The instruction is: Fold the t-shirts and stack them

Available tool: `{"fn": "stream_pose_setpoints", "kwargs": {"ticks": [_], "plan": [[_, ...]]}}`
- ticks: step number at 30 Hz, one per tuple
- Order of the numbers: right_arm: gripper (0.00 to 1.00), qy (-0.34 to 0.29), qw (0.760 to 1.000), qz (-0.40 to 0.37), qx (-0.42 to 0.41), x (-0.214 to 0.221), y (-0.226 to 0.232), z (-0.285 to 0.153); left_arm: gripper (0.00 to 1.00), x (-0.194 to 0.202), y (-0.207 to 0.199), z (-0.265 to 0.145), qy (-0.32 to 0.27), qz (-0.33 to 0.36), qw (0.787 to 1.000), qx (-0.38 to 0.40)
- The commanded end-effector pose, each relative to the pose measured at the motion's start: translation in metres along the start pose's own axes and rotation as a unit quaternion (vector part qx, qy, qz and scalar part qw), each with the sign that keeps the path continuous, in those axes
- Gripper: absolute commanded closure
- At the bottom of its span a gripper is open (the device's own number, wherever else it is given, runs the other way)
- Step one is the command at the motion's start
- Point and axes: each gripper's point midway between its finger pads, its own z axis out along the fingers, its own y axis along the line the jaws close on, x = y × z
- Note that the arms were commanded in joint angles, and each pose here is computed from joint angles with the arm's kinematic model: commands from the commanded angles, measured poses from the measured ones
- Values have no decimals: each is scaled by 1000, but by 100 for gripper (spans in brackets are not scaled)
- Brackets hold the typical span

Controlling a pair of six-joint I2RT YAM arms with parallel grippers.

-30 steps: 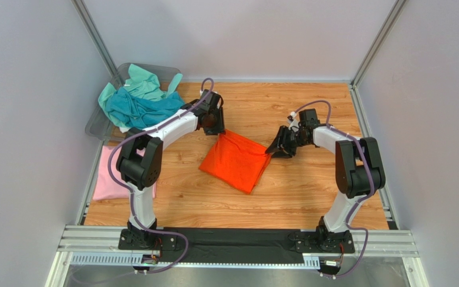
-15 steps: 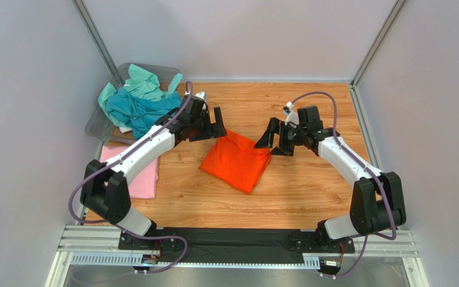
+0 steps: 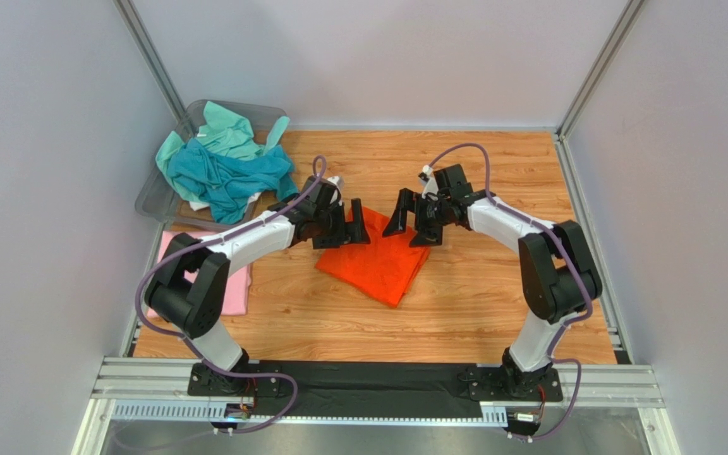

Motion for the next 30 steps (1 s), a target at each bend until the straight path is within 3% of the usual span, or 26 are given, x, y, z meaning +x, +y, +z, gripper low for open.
{"fn": "stream_pose_setpoints", "kwargs": {"ticks": [1,11,17,20,24,30], "plan": [[0,-19,999,-9,24,-21,-10,13,0,-5,0,14,-13,2,1000,10],[0,11,999,-22,45,-31,-29,41,0,36,25,35,26,-25,999,-18],[0,18,997,-55,44,-38,-23,35,0,78,12,25,51,-38,998,-18],[0,8,996,-79,30,-43,-3,15,0,82,1,3,20,-28,999,-36],[0,-14,995,-103,-14,-42,32,-16,0,58,-21,-36,-41,-15,999,-20],[0,-53,991,-88,-84,-16,59,-44,0,25,-28,-53,-108,13,994,-19]]}}
